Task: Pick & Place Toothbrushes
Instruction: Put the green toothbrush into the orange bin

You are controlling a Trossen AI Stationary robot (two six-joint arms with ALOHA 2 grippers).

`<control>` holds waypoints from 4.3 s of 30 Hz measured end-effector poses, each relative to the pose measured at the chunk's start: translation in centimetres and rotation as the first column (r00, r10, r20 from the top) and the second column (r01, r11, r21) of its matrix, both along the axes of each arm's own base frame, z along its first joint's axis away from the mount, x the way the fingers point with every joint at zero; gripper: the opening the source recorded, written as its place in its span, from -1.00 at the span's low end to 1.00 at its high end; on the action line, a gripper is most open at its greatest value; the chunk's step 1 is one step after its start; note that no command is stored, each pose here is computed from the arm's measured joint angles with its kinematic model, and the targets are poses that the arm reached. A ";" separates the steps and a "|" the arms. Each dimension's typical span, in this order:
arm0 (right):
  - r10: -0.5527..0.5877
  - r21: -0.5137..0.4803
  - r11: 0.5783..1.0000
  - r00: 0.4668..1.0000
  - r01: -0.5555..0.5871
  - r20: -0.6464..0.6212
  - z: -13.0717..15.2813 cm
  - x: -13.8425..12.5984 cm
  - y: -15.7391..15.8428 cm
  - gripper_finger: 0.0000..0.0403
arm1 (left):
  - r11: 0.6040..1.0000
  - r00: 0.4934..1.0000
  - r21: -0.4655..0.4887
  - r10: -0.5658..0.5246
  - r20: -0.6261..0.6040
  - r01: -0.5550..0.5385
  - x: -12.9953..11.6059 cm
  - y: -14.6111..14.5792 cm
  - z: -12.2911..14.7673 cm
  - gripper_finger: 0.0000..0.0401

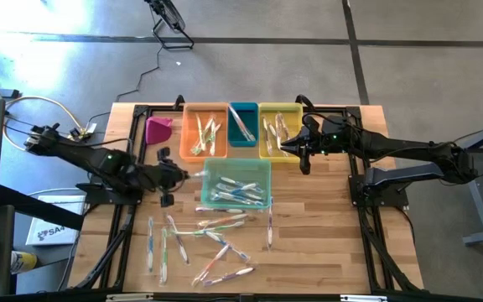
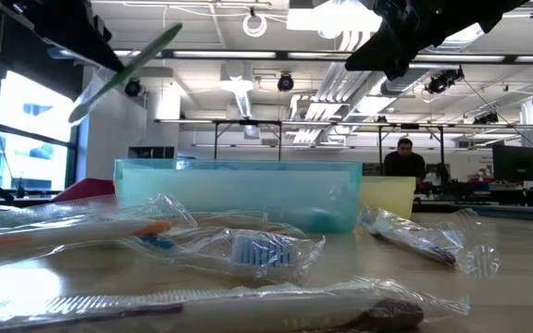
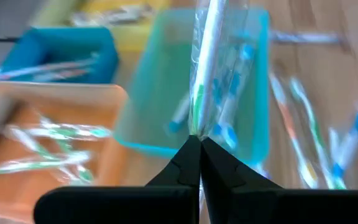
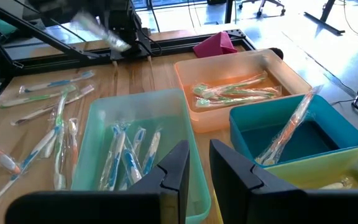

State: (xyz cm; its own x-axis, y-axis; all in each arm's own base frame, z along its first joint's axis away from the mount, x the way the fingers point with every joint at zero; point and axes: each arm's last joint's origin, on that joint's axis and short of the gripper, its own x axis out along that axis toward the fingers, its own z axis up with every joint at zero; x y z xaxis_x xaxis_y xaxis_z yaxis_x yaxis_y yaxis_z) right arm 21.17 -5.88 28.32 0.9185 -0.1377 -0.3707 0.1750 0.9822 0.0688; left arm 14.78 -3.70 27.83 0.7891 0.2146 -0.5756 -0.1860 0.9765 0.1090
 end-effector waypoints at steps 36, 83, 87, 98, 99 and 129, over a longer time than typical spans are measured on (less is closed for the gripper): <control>0.009 -0.024 1.000 1.000 -0.010 -0.004 0.0 0.0 0.0 -0.73 | 0.889 0.880 0.025 0.447 0.162 -0.457 0.9 7.1 1.4 -1.00; -0.010 -0.006 1.000 0.995 0.009 -0.096 -2.5 2.3 -0.8 -0.73 | 0.660 0.698 -0.238 0.702 -0.144 -0.713 6.8 19.9 -8.6 -1.00; -0.010 -0.006 1.000 0.995 0.010 -0.098 -2.5 2.3 -0.8 -0.73 | 0.651 0.691 -0.242 0.704 -0.160 -0.720 7.1 20.1 -9.3 -1.00; -0.010 -0.004 1.000 0.995 0.009 -0.103 -2.6 2.3 -0.8 -0.73 | 0.648 0.685 -0.231 0.711 -0.158 -0.726 7.3 20.2 -9.6 -0.96; -0.010 -0.005 1.000 0.995 0.010 -0.103 -2.6 2.3 -0.8 -0.73 | 0.649 0.686 -0.232 0.711 -0.154 -0.724 7.3 20.3 -9.6 -0.93; 0.013 -0.084 0.996 0.995 -0.021 -0.097 -1.3 0.6 -0.3 -0.73 | 0.698 0.720 -0.177 0.681 -0.133 -0.694 7.5 20.4 -9.4 -0.55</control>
